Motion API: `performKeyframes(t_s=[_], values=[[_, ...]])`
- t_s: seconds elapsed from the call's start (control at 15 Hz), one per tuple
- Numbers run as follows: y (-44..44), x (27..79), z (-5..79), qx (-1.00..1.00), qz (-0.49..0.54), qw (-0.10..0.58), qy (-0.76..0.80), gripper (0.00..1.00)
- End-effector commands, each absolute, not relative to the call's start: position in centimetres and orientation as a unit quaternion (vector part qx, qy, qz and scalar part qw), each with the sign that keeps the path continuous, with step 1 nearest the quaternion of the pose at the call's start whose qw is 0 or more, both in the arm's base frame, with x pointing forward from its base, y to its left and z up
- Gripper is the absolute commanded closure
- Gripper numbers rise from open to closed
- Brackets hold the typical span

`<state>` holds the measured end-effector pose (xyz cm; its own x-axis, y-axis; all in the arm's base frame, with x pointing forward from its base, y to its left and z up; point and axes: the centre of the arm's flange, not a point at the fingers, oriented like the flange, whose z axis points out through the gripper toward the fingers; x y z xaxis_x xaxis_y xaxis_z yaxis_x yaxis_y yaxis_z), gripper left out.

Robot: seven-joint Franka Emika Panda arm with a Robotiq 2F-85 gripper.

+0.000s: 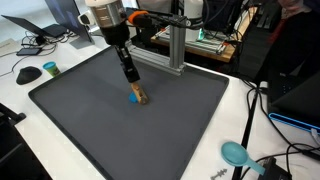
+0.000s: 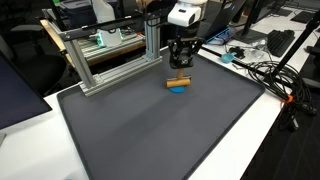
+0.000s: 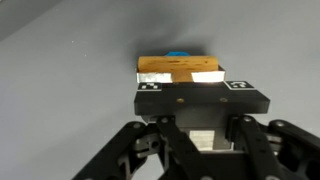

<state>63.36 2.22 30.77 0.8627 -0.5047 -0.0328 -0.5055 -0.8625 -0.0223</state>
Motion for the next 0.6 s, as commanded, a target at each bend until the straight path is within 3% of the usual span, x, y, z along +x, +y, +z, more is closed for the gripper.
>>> performKeyframes(t_s=[0.0, 0.53], values=[[2.21, 63.68, 27.80, -0.962, -0.015, 0.003, 0.271, 0.78], [2.21, 64.13, 27.88, -0.962, -0.029, -0.006, 0.270, 0.78]])
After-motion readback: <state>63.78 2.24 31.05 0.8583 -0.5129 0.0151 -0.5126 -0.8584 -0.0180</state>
